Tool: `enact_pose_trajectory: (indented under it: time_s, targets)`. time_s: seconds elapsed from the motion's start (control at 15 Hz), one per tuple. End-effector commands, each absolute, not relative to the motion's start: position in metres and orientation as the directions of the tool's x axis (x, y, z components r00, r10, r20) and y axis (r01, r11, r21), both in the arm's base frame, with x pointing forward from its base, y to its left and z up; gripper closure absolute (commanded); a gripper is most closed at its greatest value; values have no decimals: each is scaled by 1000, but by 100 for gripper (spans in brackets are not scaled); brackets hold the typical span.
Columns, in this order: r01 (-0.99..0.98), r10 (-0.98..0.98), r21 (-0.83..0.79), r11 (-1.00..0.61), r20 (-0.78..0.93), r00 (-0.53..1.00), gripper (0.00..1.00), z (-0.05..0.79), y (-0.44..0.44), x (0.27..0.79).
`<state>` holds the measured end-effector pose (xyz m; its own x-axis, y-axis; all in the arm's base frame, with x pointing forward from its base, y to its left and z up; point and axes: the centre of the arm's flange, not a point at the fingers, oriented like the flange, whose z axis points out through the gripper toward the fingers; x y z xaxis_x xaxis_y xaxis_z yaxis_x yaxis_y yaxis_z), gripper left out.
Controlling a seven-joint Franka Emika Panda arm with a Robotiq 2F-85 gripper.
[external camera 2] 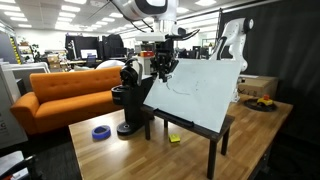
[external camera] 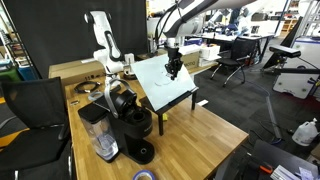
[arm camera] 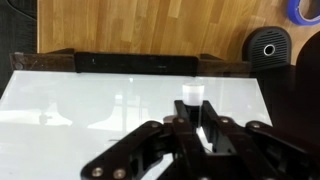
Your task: Pick up the pen from the table, write on the whiteboard and put the pen back on the table.
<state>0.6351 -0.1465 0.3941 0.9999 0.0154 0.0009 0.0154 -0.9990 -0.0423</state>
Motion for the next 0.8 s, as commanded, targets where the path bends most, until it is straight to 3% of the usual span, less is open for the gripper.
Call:
enact_pose_trajectory:
  time_s: [0.0, 0.73]
  targets:
    - [20, 21, -23, -1000, -8, 1000, 95, 401, -149, 657]
    - [31, 31, -16, -999, -29, 999, 95, 392, -156, 691]
